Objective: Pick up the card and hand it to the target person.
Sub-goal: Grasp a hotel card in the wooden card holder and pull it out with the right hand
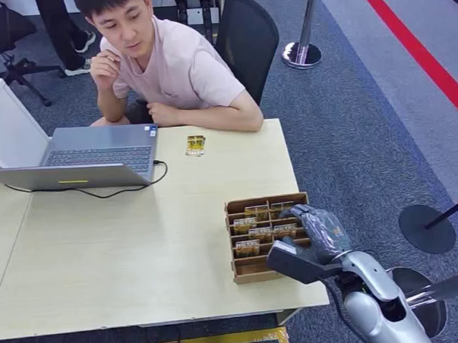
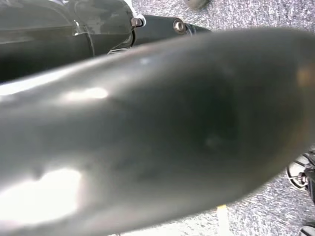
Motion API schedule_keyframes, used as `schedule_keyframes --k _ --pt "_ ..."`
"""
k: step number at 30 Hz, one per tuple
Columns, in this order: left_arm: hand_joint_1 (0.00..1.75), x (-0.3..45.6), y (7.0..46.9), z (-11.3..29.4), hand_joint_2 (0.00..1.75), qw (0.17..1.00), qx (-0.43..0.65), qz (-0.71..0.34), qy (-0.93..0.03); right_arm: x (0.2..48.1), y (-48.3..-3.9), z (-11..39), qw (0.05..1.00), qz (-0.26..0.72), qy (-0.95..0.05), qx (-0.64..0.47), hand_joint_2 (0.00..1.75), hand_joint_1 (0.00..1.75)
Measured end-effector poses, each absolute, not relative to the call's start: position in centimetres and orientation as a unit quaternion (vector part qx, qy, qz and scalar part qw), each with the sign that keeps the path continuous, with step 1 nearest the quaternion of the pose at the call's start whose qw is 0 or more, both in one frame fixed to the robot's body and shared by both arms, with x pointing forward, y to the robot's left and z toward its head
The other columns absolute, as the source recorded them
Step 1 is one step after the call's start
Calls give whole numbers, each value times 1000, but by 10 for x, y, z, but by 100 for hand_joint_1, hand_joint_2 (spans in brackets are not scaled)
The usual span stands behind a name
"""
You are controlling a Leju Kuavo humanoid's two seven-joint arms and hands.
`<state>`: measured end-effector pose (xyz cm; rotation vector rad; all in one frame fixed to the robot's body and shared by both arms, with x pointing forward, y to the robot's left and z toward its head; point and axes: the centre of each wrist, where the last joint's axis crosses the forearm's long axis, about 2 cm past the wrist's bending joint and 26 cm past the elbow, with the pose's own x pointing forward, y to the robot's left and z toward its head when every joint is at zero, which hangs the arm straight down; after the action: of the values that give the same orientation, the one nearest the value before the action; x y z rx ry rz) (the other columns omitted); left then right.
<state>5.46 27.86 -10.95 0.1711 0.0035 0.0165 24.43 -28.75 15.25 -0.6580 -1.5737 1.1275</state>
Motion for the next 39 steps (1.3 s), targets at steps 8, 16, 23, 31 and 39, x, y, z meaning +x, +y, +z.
schedule_keyframes --k 8,16,23,31,39 --pt "0 55 279 -110 0 996 85 8 5 247 -289 152 521 472 -655 -277 175 95" --pt "0 54 279 -110 0 997 82 10 5 252 -286 152 518 478 -655 -274 175 100" --pt "0 54 278 -110 0 997 80 10 5 257 -284 151 517 482 -653 -272 175 95" --pt "0 54 278 -110 0 997 78 10 5 261 -283 149 515 488 -650 -271 175 96" --pt "0 54 278 -110 0 997 75 9 5 263 -283 147 518 493 -645 -270 175 111"
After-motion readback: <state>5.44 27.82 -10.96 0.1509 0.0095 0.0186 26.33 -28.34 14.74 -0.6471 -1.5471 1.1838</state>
